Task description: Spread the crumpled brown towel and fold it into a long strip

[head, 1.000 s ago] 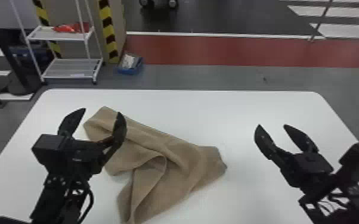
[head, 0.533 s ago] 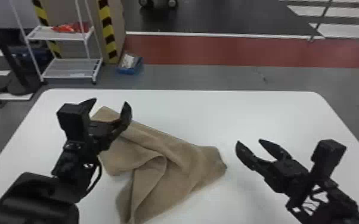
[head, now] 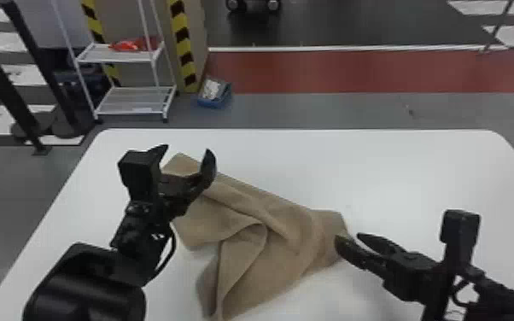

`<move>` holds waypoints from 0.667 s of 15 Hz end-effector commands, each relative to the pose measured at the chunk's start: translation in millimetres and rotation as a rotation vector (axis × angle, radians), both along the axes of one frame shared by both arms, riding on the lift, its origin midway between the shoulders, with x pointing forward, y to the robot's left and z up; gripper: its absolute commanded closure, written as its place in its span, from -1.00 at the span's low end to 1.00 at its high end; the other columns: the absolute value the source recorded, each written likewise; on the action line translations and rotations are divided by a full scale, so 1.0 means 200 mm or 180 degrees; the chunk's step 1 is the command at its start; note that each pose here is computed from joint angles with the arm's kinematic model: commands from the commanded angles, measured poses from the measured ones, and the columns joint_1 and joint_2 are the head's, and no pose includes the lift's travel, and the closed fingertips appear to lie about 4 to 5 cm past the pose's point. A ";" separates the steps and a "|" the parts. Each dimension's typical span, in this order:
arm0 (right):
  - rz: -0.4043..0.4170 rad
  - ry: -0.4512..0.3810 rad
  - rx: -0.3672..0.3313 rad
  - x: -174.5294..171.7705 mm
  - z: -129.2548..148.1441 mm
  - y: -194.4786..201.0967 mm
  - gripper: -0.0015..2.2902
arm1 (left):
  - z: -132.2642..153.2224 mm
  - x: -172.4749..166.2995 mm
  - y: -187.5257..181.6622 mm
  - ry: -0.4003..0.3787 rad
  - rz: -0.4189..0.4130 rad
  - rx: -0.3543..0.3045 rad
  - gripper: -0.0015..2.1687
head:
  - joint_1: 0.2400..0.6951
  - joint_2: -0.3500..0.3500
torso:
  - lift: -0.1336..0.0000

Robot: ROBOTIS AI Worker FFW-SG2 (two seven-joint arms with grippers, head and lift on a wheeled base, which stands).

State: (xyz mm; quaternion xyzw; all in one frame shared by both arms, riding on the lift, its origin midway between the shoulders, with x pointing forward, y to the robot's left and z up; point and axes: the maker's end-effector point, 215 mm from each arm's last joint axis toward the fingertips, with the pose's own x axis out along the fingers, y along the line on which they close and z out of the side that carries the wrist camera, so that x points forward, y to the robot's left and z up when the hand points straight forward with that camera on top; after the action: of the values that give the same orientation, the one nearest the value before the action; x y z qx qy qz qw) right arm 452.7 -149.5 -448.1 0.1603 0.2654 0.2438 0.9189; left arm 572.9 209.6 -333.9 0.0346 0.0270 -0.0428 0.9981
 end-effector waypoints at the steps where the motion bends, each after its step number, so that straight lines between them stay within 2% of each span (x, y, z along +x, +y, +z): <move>1: 0.0097 0.0131 0.0032 -0.03 -0.03 0.05 -0.24 | -0.02 -0.01 0.01 0.0019 0.0008 0.0012 -0.84 | 1.00 0.17 | -0.84; 2: 0.0122 0.0201 0.0050 -0.05 -0.05 0.06 0.10 | -0.02 -0.01 0.01 0.0018 0.0011 0.0011 -0.84 | 1.00 0.19 | -0.84; 4: 0.0140 0.0249 0.0098 -0.07 -0.04 0.06 0.55 | -0.03 -0.02 0.02 0.0030 0.0019 0.0015 -0.84 | 1.00 0.21 | -0.84; 5: 0.0142 0.0233 0.0104 -0.07 -0.01 0.06 0.61 | -0.03 -0.02 0.02 0.0034 0.0024 0.0016 -0.84 | 1.00 0.23 | -0.84; 7: 0.0194 0.0041 0.0138 -0.07 0.13 0.07 0.63 | -0.04 -0.03 0.03 0.0048 0.0028 0.0015 -0.84 | 1.00 0.24 | -0.84; 8: 0.0181 -0.0070 0.0151 -0.06 0.22 0.05 0.63 | -0.04 -0.04 0.02 0.0043 0.0026 0.0013 -0.84 | 1.00 0.25 | -0.84; 10: 0.0075 -0.0119 0.0145 -0.02 0.36 -0.10 0.63 | -0.05 -0.05 0.04 0.0054 0.0043 0.0013 -0.84 | 1.00 0.24 | -0.84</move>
State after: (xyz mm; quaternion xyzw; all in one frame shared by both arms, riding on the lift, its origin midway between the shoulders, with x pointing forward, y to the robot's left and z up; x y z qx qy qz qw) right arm 442.7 -148.7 -396.8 0.1748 0.2532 0.2732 0.9114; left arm 564.7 216.1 -342.9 0.0362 0.0346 -0.0376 0.9980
